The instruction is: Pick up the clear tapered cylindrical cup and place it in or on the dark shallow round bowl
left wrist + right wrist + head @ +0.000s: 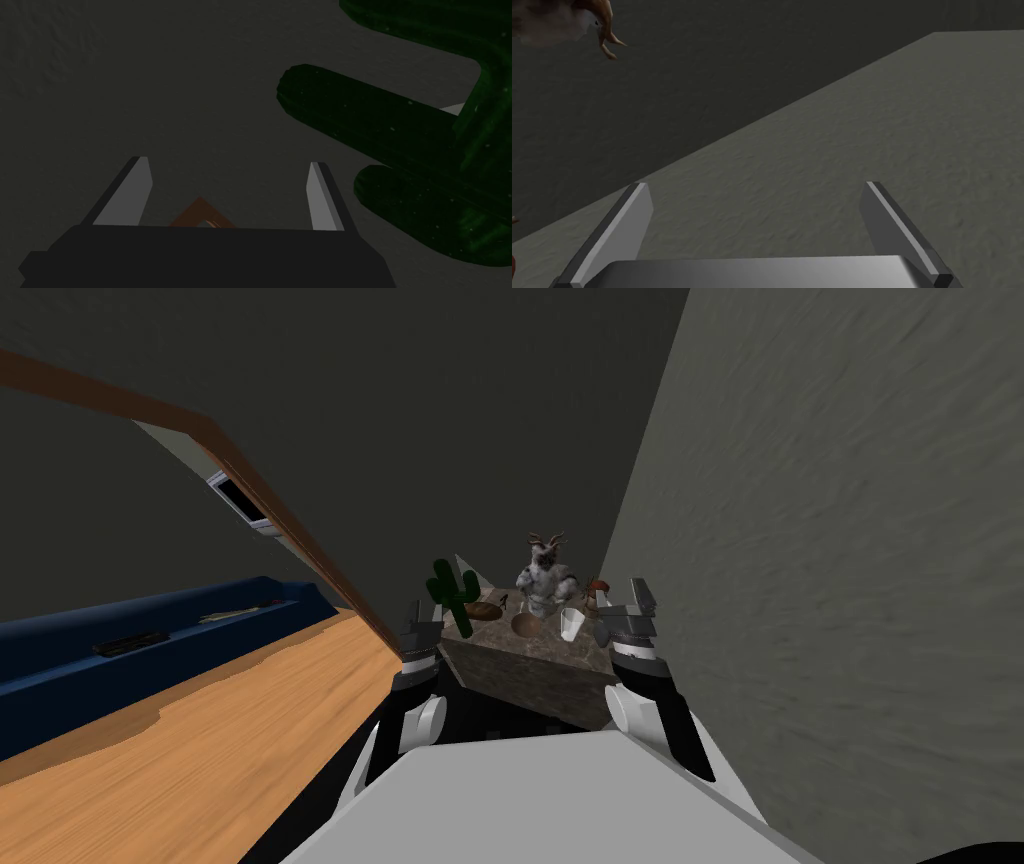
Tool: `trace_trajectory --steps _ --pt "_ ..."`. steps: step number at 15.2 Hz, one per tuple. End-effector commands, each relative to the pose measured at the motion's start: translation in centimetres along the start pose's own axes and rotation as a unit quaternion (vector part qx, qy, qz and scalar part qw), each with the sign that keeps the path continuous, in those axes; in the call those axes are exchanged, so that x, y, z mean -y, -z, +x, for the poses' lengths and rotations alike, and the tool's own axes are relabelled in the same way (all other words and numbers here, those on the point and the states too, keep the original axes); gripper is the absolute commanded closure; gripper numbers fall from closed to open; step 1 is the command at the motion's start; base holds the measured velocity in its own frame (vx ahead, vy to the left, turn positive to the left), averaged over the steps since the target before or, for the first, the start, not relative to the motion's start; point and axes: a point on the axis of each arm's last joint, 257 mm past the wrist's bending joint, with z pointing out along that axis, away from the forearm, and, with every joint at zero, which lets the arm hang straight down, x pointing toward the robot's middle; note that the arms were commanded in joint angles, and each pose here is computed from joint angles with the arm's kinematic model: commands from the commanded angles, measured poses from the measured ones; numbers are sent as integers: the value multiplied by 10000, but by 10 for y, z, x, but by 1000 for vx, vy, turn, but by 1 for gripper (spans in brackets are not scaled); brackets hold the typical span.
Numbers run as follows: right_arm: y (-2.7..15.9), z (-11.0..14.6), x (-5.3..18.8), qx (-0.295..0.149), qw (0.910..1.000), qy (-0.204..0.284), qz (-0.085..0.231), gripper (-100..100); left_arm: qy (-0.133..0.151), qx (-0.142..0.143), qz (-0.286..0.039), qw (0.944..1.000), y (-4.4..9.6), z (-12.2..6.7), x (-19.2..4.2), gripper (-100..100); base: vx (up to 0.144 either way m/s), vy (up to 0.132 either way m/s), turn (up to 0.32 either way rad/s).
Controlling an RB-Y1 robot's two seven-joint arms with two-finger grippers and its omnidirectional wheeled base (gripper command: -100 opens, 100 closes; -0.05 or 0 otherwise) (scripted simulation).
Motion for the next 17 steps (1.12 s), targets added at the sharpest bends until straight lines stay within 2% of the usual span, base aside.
trace_trajectory --steps 1,9,12,17 --pt "1 5 5 -229 9997 109 64 -100 0 0 0 10000 0 0 0 0 -1 12 9" --pt "6 17 25 -859 9948 463 292 -100 0 0 0 10000 0 0 0 0 -4 30 8" --pt "14 18 44 -1196 9888 735 498 -100 0 0 0 10000 0 0 0 0 -5 36 12" --pt "19 22 56 -1624 9797 995 627 -100 0 0 0 10000 0 0 0 0 -6 35 6"
